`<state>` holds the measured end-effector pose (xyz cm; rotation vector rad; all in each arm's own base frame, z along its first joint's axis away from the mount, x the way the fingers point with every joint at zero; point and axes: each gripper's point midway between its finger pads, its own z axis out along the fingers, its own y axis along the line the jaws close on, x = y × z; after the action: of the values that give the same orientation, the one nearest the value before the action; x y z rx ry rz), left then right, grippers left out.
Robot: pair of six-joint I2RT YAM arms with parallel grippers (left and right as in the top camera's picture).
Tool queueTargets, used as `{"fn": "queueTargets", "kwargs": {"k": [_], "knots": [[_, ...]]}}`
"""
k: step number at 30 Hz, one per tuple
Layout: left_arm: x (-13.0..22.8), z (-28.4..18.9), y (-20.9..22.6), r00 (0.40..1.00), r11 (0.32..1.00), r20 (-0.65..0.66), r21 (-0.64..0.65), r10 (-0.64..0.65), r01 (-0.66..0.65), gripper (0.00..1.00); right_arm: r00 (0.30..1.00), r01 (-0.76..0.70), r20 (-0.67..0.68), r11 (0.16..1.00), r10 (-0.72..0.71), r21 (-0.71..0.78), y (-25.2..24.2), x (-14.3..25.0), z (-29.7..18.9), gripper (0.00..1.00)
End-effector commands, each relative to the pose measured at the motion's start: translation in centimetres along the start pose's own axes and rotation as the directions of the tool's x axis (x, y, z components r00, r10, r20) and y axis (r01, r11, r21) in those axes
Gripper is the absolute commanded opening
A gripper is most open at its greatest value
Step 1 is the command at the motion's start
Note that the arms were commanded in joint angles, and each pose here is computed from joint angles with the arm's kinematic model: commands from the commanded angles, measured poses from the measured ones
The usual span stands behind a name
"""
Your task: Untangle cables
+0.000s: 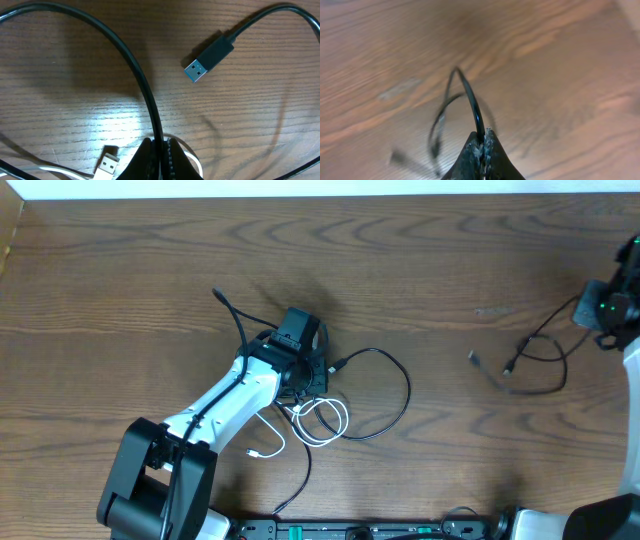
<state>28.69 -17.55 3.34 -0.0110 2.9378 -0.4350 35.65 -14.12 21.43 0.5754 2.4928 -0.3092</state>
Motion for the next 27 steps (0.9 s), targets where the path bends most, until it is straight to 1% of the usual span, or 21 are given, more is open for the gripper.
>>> {"fn": "queueTargets", "kwargs": {"k": [1, 6, 8, 11, 16, 20, 23, 27], "knots": [[0.1, 0.1, 0.4, 1.000, 1.000, 0.001, -0.017, -0.007, 0.007, 0.08, 0.993, -0.106, 0.060, 0.988, 0.099, 0.114, -4.3, -1.4, -0.7, 0.01], [0.1, 0.1, 0.3, 1.000, 1.000, 0.001, -0.017, -0.007, 0.007, 0.08, 0.971, -0.224, 0.119, 0.960, 0.206, 0.165, -9.3, -2.4, -0.5, 0.01], [-0.1, 0.1, 0.3, 1.000, 1.000, 0.009, -0.013, -0.028, 0.028, 0.08, 0.952, -0.285, 0.157, 0.950, 0.264, 0.131, -11.2, -3.0, -0.4, 0.01], [-0.5, 0.1, 0.0, 0.999, 0.999, 0.024, -0.003, -0.044, 0.044, 0.07, 0.929, -0.323, 0.223, 0.942, 0.297, 0.092, -12.5, -4.5, -0.7, 0.01], [-0.6, 0.1, 0.0, 0.999, 0.999, 0.028, -0.002, -0.043, 0.043, 0.08, 0.905, -0.334, 0.289, 0.942, 0.313, 0.025, -12.6, -6.3, -1.0, 0.01], [-0.6, 0.1, 0.0, 0.999, 0.999, 0.028, -0.002, -0.043, 0.043, 0.08, 0.883, -0.313, 0.353, 0.949, 0.307, -0.043, -11.9, -8.3, -1.6, 0.01], [-0.6, 0.1, 0.0, 0.999, 0.999, 0.028, -0.002, -0.043, 0.043, 0.07, 0.872, -0.312, 0.384, 0.949, 0.304, -0.044, -12.1, -9.0, -1.9, 0.01], [-0.6, 0.1, 0.0, 0.999, 0.999, 0.028, -0.002, -0.043, 0.043, 0.08, 0.874, -0.313, 0.378, 0.949, 0.305, -0.042, -12.1, -8.9, -1.8, 0.01]]}}
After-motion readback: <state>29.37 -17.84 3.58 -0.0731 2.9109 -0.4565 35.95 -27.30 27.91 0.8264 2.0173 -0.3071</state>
